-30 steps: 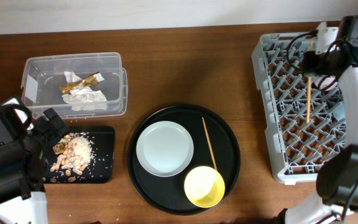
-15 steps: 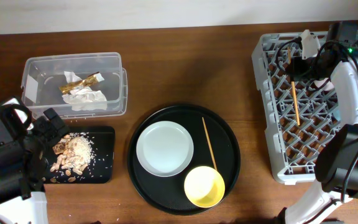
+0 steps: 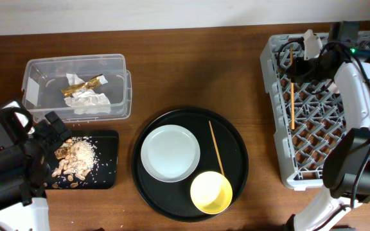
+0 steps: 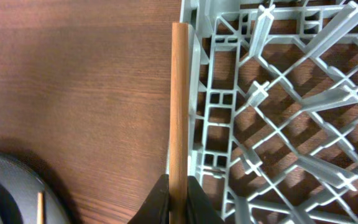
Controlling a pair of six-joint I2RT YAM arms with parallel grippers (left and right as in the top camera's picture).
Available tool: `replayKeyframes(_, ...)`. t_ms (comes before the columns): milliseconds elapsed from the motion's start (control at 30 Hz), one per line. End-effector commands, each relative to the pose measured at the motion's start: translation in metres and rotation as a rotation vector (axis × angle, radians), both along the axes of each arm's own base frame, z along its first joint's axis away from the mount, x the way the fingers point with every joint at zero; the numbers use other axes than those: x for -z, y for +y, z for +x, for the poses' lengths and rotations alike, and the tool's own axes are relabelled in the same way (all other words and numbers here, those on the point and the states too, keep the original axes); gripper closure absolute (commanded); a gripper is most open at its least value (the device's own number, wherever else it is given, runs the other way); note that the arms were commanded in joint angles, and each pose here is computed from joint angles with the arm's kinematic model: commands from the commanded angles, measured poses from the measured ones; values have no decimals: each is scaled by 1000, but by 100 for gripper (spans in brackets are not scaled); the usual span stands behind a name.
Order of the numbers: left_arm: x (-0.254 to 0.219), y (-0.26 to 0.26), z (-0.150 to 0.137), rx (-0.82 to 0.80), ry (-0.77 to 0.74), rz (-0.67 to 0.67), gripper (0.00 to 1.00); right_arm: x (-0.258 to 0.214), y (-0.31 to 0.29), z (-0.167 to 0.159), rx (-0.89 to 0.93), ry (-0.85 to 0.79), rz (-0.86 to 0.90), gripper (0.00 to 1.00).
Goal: Sort waste into correct bins and load items into the dishwasher rack
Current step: 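Carry the chopstick to the rack and insert it upright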
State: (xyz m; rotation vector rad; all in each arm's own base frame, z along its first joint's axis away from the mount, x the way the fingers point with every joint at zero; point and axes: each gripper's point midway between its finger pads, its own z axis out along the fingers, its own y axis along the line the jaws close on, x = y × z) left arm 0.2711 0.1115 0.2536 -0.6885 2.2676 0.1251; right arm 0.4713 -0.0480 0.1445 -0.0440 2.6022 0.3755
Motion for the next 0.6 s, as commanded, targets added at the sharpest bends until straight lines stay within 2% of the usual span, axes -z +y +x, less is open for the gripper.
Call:
replayKeyframes(0,-4,2,1,-12,-13,-2,1,-11,3,7,36,-19,34,92)
replayKeyframes(100,-4,2,1,-12,-13,-2,1,-5,3,3,-47,-19,-13,91)
replayKeyframes(333,-4,2,1,-12,-13,-2,1,25,-8,0,-54,52,-77,90)
replayKeyframes(400,-4,2,1,-12,-13,-2,1,29,-7,0,-56,61,-71,83)
replayKeyframes(533,-4,2,1,-12,-13,-2,1,28,-7,-1,-40,67,-62,59)
replayKeyframes(567,-4,2,1,-12,-13,-2,1,28,-6,-2,-29,75,-55,57)
